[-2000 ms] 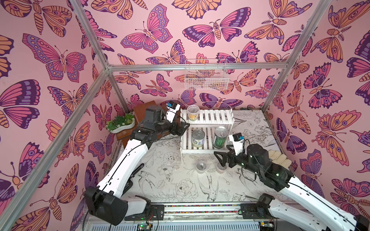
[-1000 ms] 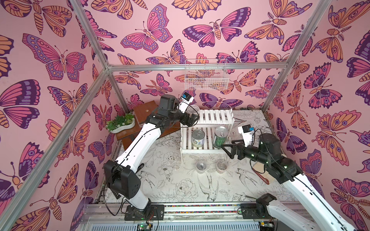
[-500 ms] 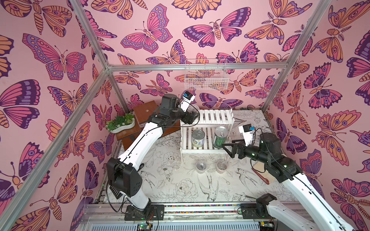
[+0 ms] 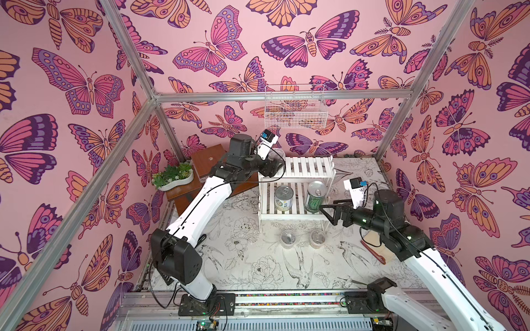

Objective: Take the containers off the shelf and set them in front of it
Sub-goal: 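Pick up a container from the shelf.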

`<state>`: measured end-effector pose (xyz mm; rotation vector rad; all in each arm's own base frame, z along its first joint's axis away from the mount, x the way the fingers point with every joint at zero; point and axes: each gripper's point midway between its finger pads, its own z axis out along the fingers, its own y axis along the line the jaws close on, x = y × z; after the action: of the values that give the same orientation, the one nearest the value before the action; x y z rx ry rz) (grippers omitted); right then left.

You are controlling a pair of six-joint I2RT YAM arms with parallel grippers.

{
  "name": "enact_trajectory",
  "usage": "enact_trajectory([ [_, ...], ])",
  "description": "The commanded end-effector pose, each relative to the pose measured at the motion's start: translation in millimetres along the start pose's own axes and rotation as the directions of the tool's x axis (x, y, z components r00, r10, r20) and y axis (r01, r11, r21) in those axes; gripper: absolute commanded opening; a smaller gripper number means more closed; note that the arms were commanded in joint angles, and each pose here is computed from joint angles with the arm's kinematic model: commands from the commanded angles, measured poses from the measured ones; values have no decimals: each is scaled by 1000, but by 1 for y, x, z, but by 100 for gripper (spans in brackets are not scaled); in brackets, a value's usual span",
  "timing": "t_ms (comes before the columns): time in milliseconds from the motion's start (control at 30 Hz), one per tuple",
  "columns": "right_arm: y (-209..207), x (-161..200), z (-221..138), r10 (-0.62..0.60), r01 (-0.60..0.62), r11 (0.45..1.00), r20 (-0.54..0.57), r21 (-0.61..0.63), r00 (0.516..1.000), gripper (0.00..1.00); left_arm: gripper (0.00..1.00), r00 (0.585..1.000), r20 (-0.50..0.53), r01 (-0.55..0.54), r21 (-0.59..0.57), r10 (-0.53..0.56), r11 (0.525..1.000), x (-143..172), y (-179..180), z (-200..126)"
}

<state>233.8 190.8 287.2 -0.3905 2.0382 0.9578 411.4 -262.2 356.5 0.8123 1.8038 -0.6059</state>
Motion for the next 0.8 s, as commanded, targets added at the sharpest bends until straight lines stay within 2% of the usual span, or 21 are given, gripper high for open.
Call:
enact_trajectory([
  [0, 3, -5, -2, 3, -3, 1000, 21, -22, 1000, 99, 70, 998, 61, -6, -3, 6, 1000, -18, -13, -28],
  [333, 1, 0, -1, 14, -14, 1000, 1, -20, 1000, 99, 71, 998, 55, -7, -39, 9, 999, 11, -50, -78],
  [567, -1, 9, -3, 21, -22, 1000, -15, -16, 1000, 99, 70, 1000, 26, 11, -61, -9, 998, 53, -78, -103],
  [767, -1, 15, -8, 25, -25, 1000, -15, -12, 1000, 99, 70, 1000, -14, 25, -83, -26, 996, 93, -95, -111],
])
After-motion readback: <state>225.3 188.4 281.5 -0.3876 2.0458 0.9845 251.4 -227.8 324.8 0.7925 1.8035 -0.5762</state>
